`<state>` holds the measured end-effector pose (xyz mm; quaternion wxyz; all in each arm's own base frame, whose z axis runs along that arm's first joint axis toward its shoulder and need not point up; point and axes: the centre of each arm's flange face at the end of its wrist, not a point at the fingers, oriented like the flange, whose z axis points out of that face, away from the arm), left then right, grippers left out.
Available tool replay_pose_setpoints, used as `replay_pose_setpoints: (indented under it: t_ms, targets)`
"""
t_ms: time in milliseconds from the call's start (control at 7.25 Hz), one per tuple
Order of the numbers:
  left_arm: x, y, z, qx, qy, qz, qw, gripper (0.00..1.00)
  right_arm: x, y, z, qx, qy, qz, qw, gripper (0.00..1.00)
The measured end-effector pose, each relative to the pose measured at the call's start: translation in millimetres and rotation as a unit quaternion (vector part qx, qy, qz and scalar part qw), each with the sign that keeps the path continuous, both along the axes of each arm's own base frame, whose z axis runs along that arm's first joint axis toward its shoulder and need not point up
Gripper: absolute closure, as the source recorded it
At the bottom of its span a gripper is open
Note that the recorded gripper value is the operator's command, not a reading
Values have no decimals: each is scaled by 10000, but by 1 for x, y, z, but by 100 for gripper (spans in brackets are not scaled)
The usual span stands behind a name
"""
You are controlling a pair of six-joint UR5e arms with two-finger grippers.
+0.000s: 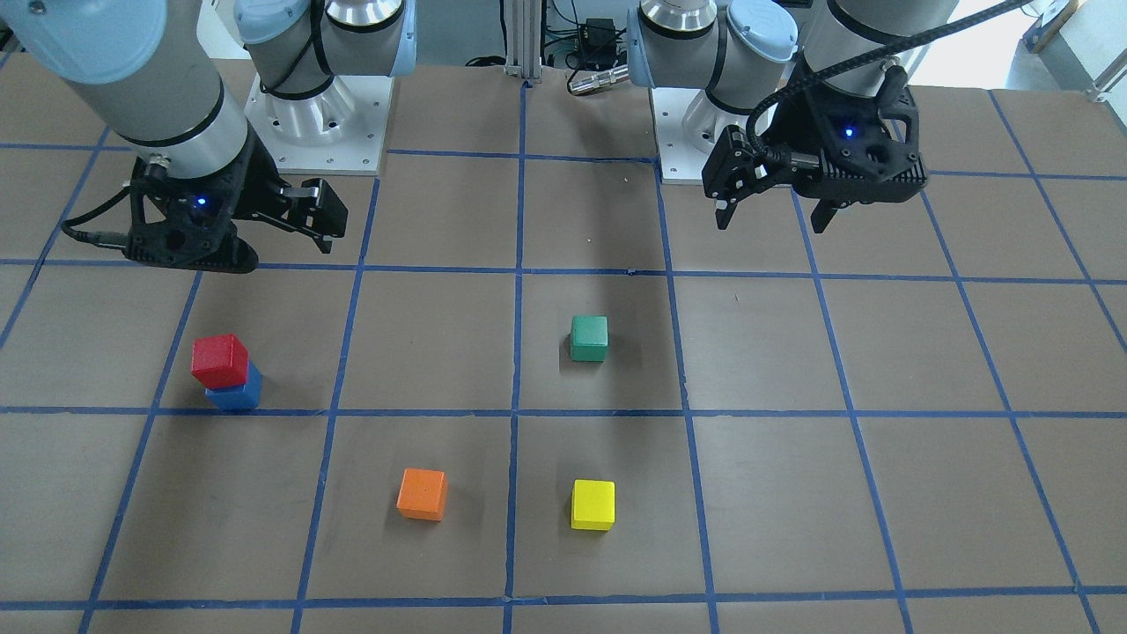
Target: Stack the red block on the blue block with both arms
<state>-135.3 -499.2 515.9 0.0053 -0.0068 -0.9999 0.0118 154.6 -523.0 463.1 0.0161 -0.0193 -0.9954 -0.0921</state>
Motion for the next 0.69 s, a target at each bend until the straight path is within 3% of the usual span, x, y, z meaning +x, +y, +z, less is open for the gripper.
replay_pose_setpoints:
  t_ms: [690]
  targets:
    - [0,0,0,-7,-2,-6,10000,0,-3,-1,-2,-5,91,-36,10000,0]
